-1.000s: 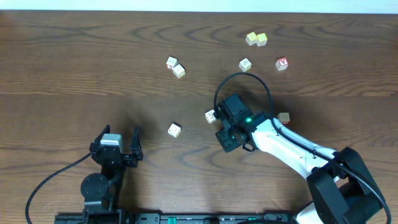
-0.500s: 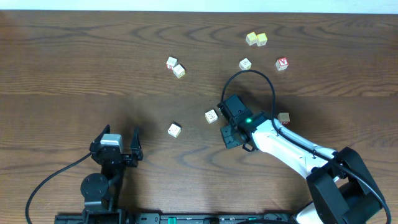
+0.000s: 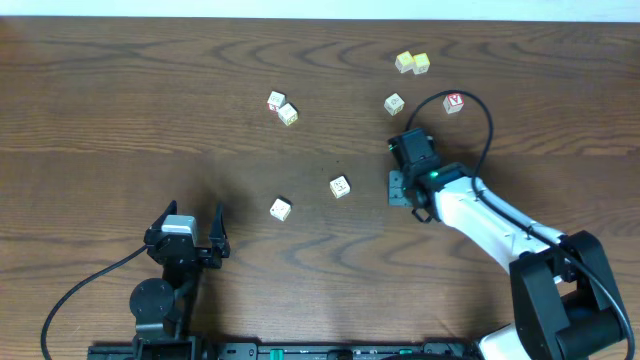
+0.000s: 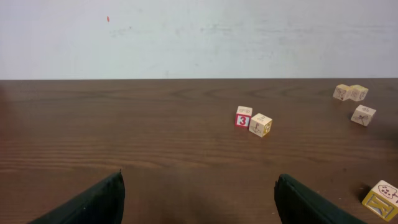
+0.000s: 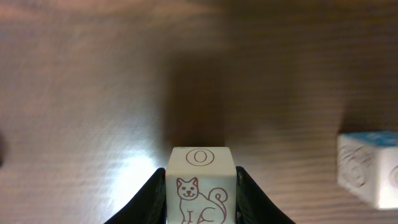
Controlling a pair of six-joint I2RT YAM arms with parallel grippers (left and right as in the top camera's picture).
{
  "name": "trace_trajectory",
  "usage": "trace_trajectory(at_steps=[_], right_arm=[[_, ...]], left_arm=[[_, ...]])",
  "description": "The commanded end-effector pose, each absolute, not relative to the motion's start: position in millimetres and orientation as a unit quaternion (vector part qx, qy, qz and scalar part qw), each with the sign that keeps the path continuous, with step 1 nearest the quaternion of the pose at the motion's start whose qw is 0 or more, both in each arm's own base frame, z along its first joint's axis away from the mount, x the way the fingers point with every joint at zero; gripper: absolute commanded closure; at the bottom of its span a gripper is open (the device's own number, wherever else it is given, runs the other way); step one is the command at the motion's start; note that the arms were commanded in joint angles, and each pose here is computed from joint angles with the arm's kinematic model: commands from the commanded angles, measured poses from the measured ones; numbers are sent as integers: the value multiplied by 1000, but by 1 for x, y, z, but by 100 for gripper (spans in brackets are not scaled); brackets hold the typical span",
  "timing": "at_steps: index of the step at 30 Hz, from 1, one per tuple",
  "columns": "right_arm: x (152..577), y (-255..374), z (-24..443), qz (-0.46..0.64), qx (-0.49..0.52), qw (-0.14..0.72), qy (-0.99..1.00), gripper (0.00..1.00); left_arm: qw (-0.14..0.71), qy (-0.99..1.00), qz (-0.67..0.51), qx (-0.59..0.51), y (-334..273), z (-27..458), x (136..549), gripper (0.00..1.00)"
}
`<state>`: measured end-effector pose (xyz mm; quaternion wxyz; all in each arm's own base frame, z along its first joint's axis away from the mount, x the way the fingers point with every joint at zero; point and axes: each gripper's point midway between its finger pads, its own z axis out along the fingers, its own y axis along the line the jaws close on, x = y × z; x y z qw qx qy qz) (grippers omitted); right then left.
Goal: Lift 4 blocks
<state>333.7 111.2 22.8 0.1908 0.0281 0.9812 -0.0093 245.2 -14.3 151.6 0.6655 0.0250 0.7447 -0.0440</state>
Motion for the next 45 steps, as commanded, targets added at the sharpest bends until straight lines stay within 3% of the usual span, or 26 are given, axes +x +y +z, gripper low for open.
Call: trace_trajectory(at_steps=[1, 21, 31, 36, 40, 43, 45], right_arm=[[334, 107, 20, -6, 28, 187, 982, 74], [339, 114, 22, 8, 6, 194, 981, 68], [342, 113, 28, 5, 6, 197, 980, 49], [352, 116, 65, 1, -12, 207, 978, 43], [352, 116, 89, -1, -7, 198, 980, 45], [330, 107, 57, -4, 78, 156, 985, 53], [324, 105, 41, -3, 105, 150, 983, 51]], left_arm=[[647, 759, -58, 34, -20, 137, 244, 23], [647, 759, -58, 34, -20, 137, 244, 23], [647, 759, -58, 34, -20, 137, 244, 23], [647, 759, -58, 34, -20, 137, 244, 23], [647, 759, -58, 34, -20, 137, 244, 23], [647, 759, -58, 34, -20, 137, 244, 23], [647, 759, -58, 34, -20, 137, 244, 23]])
